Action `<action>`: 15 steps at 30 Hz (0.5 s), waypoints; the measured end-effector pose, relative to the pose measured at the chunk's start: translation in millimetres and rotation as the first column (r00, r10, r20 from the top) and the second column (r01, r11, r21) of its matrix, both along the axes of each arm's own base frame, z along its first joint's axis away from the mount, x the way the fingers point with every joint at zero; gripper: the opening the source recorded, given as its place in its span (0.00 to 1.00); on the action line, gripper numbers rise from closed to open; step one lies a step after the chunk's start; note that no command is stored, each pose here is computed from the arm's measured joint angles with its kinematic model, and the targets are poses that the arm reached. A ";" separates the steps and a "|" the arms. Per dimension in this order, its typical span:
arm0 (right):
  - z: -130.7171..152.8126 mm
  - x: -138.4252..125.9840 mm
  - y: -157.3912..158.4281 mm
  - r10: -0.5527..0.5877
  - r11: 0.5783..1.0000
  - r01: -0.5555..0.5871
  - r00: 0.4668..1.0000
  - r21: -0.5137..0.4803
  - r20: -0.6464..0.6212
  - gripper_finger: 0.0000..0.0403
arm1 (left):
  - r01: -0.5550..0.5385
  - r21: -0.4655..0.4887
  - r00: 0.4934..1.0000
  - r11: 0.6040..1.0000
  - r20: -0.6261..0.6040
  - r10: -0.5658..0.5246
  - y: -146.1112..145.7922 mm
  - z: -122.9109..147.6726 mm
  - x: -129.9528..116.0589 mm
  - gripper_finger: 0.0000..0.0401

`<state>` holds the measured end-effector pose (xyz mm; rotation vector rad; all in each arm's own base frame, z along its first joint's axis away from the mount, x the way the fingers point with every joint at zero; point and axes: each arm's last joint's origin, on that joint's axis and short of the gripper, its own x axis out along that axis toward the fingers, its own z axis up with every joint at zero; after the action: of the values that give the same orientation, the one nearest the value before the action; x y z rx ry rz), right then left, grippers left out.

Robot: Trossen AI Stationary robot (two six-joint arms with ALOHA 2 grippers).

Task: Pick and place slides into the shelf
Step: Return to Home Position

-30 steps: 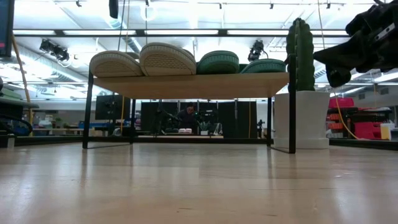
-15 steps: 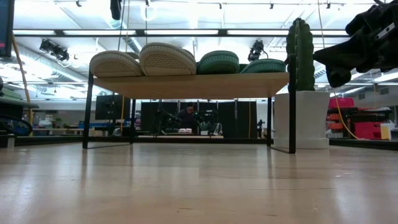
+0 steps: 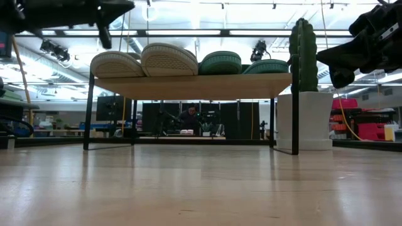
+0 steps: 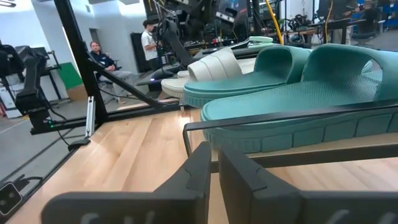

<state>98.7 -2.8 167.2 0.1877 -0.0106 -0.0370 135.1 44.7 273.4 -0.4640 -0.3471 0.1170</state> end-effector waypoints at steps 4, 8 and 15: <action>0.0 0.0 0.0 0.000 1.000 0.000 1.000 0.000 0.000 0.09 | 0.021 -0.031 0.999 0.999 0.040 -0.020 -5.7 -13.3 -13.6 0.00; 0.0 0.0 0.0 0.000 1.000 0.000 1.000 0.000 0.000 0.10 | 0.062 -0.023 0.993 0.998 0.099 -0.060 -13.9 -15.5 -25.0 0.00; 0.0 0.0 0.0 0.000 1.000 0.000 1.000 0.000 0.000 0.09 | 0.102 -0.029 0.982 0.994 0.165 -0.095 -27.9 -28.5 -36.6 0.00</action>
<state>98.7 -2.8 167.2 0.1878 -0.0106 -0.0370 98.5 16.8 244.9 -0.5280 -0.4828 -0.0113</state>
